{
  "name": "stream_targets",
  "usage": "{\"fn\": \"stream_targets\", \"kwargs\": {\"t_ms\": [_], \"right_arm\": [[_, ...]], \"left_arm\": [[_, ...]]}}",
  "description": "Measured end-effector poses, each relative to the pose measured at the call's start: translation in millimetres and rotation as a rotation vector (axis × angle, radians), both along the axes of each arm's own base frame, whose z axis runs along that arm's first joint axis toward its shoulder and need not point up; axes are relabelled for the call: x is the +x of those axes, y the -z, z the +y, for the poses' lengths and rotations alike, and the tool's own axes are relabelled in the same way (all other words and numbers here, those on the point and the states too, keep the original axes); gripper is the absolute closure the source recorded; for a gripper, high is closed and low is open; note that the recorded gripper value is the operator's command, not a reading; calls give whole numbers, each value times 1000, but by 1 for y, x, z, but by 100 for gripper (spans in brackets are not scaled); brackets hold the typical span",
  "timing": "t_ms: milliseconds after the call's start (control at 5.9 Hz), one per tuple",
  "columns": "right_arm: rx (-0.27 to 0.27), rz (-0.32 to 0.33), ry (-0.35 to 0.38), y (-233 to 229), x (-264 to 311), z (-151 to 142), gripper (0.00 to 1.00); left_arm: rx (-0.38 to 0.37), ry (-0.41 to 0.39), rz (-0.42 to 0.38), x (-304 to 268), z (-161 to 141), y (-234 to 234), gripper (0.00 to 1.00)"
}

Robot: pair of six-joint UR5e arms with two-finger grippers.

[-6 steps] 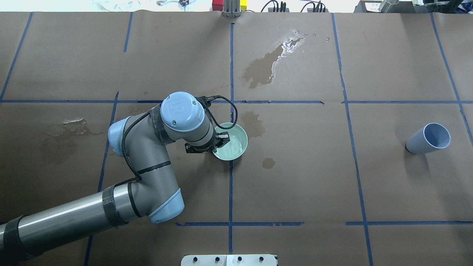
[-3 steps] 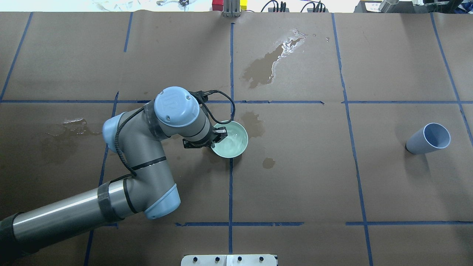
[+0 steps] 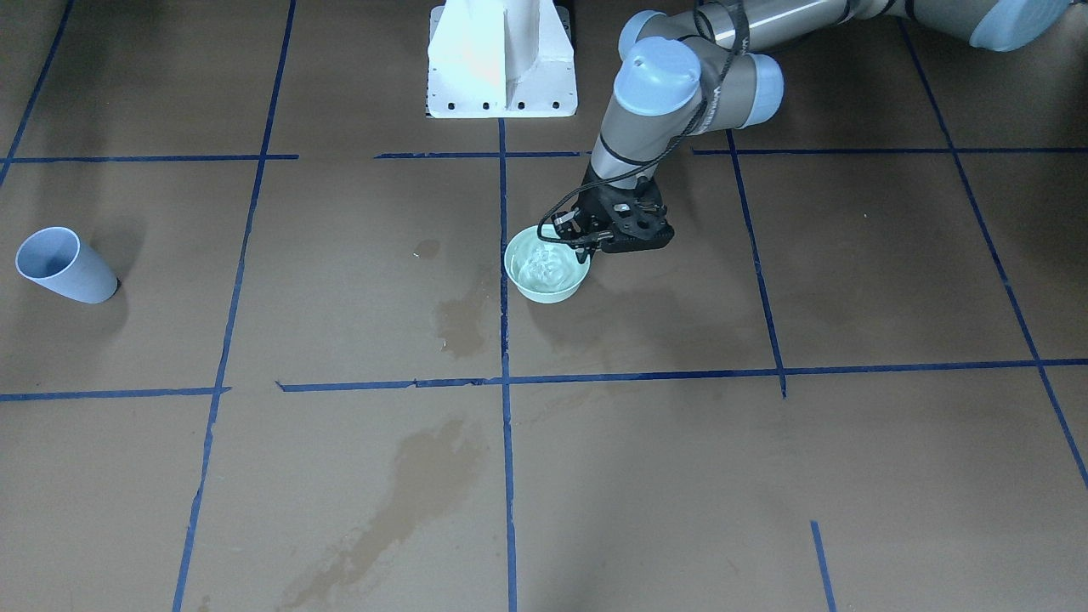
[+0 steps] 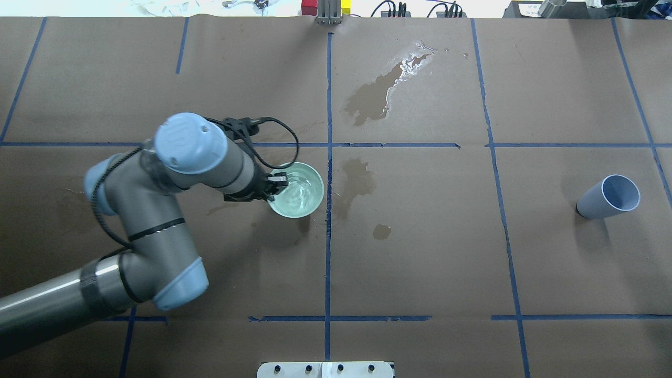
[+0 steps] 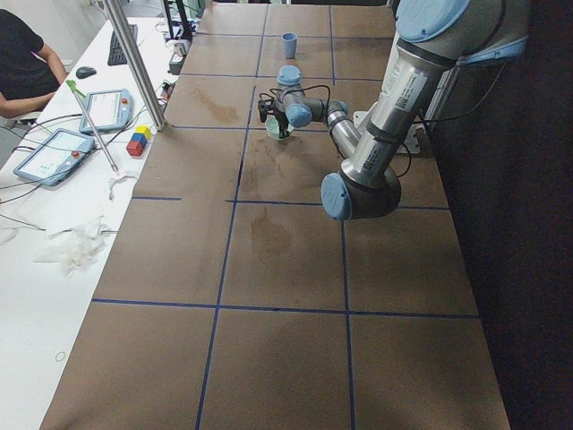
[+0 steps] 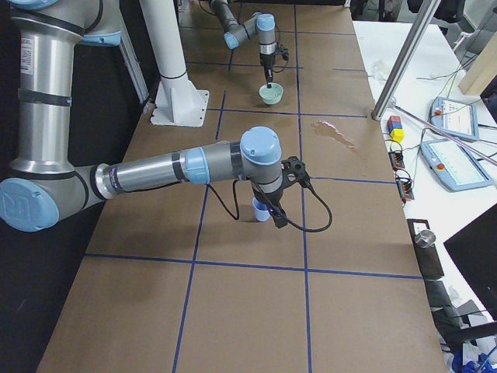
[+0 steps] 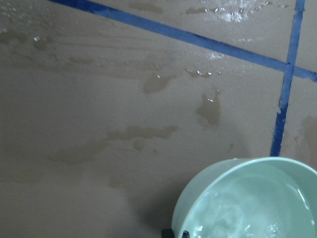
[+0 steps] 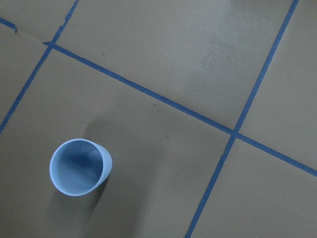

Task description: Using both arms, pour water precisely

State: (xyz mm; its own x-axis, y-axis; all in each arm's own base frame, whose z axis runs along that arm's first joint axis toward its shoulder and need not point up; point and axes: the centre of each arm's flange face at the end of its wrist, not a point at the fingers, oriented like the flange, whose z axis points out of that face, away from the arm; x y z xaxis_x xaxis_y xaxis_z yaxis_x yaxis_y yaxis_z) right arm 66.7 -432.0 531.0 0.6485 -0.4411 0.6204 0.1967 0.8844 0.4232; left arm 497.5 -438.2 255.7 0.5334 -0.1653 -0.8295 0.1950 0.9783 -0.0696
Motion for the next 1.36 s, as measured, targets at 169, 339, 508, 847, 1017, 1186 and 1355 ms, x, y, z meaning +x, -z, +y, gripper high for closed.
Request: {"fn": "stream_targets", "kwargs": {"t_ms": [169, 339, 508, 847, 1017, 1186, 1355], "right_arm": [[3, 0, 0, 1, 0, 1, 0], [5, 0, -1, 3, 0, 2, 0], [7, 1, -1, 5, 0, 3, 0], [10, 4, -2, 6, 0, 4, 0], [10, 4, -2, 6, 0, 4, 0], [12, 4, -2, 6, 0, 4, 0], [15, 4, -2, 8, 0, 4, 0]], "left_arm": [[7, -36, 13, -34, -5, -26, 100], [12, -73, 37, -73, -9, -58, 100], [14, -102, 56, -110, -14, -91, 100], [32, -155, 45, -172, -23, -147, 100], [54, -180, 33, -202, -28, -172, 100], [81, -206, 17, -232, -32, -200, 100], [101, -229, 5, -257, -36, -227, 100]]}}
